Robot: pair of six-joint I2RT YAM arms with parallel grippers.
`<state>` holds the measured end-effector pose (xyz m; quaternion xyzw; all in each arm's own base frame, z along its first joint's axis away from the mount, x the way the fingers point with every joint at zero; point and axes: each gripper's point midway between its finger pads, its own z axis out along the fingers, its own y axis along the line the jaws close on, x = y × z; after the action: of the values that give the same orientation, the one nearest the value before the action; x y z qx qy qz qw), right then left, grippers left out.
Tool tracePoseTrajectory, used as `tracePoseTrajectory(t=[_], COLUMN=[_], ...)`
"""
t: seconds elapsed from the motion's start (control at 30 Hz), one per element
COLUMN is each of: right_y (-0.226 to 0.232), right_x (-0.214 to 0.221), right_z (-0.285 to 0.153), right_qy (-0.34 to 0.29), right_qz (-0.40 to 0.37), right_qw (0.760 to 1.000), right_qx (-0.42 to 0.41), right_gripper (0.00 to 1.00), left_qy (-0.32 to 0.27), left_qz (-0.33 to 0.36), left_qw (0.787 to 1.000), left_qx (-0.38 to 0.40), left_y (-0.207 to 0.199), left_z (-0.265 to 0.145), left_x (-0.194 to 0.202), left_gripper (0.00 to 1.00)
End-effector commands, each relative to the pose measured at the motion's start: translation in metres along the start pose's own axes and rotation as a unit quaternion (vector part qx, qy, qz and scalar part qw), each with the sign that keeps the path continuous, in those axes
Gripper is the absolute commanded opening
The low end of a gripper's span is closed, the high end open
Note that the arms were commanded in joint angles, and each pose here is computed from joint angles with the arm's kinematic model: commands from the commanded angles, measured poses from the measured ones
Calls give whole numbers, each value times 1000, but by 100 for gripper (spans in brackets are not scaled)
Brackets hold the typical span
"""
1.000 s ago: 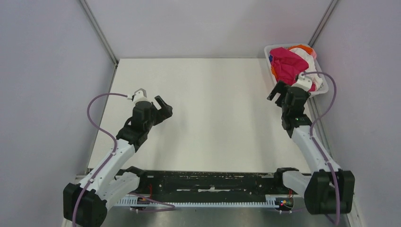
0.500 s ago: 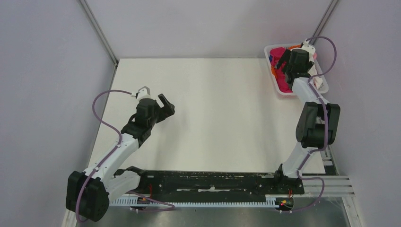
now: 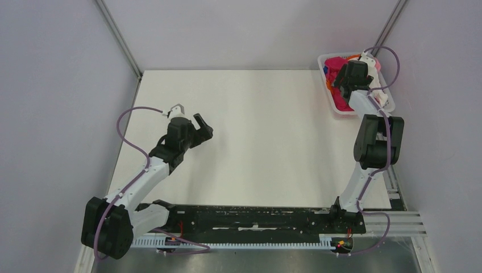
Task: Fold and stack the t-shirts
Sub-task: Grab crumpled tshirt from bin with the right arm
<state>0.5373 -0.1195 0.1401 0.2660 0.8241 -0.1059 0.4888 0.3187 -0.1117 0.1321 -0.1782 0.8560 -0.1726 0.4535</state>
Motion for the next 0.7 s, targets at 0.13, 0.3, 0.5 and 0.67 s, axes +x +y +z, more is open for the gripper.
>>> tracePoseTrajectory(t=[0.13, 0.3, 0.5, 0.67], right_y=[2, 10, 10, 21], right_x=[-4, 6, 11, -25], right_z=[19, 39, 50, 29], right_qy=[-2, 22, 22, -10], right_qz=[-29, -36, -26, -24], right_qw=[1000, 999, 999, 999], right_qx=[5, -2, 9, -21], right_gripper=[66, 66, 42, 9], left_qy=[-16, -10, -12, -14], left_qz=[13, 13, 14, 15], left_qw=[1000, 1000, 1000, 1000], left_qx=[23, 25, 21, 23], left_y=[-16, -17, -16, -17], left_z=[2, 2, 0, -2], left_x=[-16, -14, -16, -19], left_gripper=[100, 100, 100, 100])
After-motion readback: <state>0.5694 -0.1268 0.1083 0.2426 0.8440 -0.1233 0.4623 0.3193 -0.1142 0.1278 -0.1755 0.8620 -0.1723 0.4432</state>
